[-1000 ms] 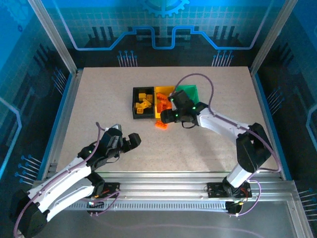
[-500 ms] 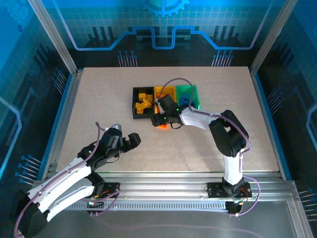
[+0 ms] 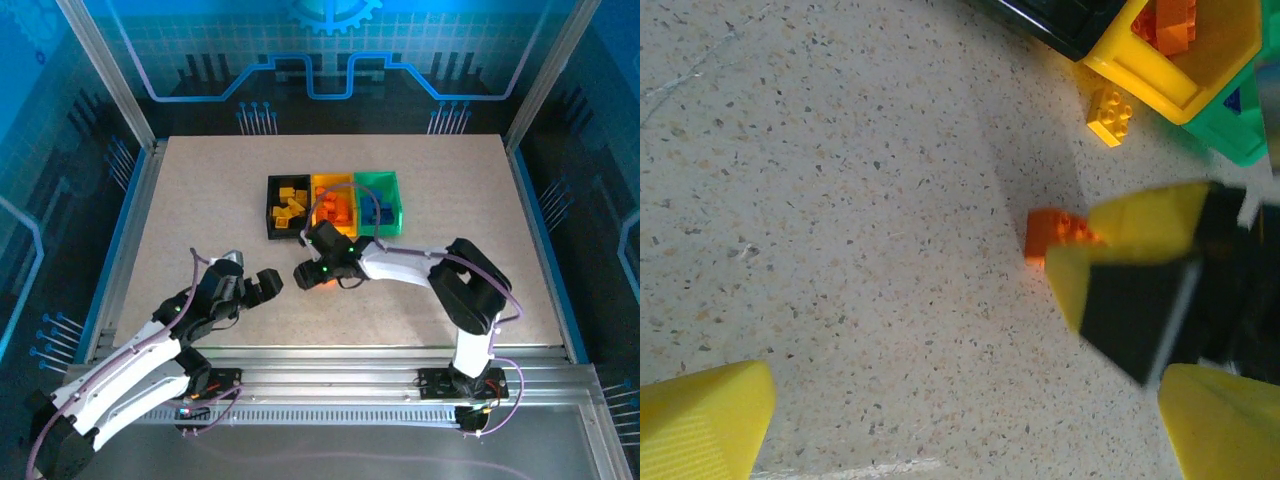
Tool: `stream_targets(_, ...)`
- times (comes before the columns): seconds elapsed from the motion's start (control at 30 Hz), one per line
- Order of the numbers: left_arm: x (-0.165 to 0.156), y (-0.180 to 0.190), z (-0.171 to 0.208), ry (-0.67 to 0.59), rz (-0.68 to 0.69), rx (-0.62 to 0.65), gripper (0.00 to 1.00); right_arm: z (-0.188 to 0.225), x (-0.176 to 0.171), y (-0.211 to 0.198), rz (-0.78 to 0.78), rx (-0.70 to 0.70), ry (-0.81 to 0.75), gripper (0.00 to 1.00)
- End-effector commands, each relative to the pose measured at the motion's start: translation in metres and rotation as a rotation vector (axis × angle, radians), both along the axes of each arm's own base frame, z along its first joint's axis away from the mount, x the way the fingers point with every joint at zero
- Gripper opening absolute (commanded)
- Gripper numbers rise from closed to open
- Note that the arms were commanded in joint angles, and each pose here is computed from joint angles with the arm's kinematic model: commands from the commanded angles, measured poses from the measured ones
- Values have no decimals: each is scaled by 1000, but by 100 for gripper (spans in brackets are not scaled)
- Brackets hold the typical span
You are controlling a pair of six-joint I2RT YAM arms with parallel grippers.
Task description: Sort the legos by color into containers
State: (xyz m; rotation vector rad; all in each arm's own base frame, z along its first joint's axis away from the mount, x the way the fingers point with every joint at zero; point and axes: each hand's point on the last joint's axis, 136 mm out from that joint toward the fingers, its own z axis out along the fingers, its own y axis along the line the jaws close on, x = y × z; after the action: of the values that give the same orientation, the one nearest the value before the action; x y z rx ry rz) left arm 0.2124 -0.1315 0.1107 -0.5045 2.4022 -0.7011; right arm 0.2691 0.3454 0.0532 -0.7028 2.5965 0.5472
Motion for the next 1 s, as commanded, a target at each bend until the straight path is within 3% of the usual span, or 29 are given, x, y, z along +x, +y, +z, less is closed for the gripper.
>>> stream_targets(0.0,-1,6,-1,-6,6,22,99,24,-13,-9,-29,-2,-17,69)
stream_targets(0.17,-1,8,2,-12,7,25,99,28,2,-30,-61,-138,-78,75)
stream_targets(0.33,-2,9,0,-4,13,23,99,4,16,-41,-155,-216,18,75)
stream_targets(0.43,-2,10,-1,-2,14,23,99,-4,9,-37,-249,-195,92,79)
stream_targets(0.47,-2,10,-2,-3,16,25,99,-7,6,-36,-279,-200,103,95)
stream_targets(0.5,-1,10,-2,-5,17,23,99,-9,5,-34,-296,-203,108,100)
stream_targets(0.73,-2,10,-7,2,12,21,99,-25,0,-42,-384,-304,115,100)
stream_targets(0.97,-4,11,-12,10,12,19,99,-44,-1,-46,-376,-407,110,93)
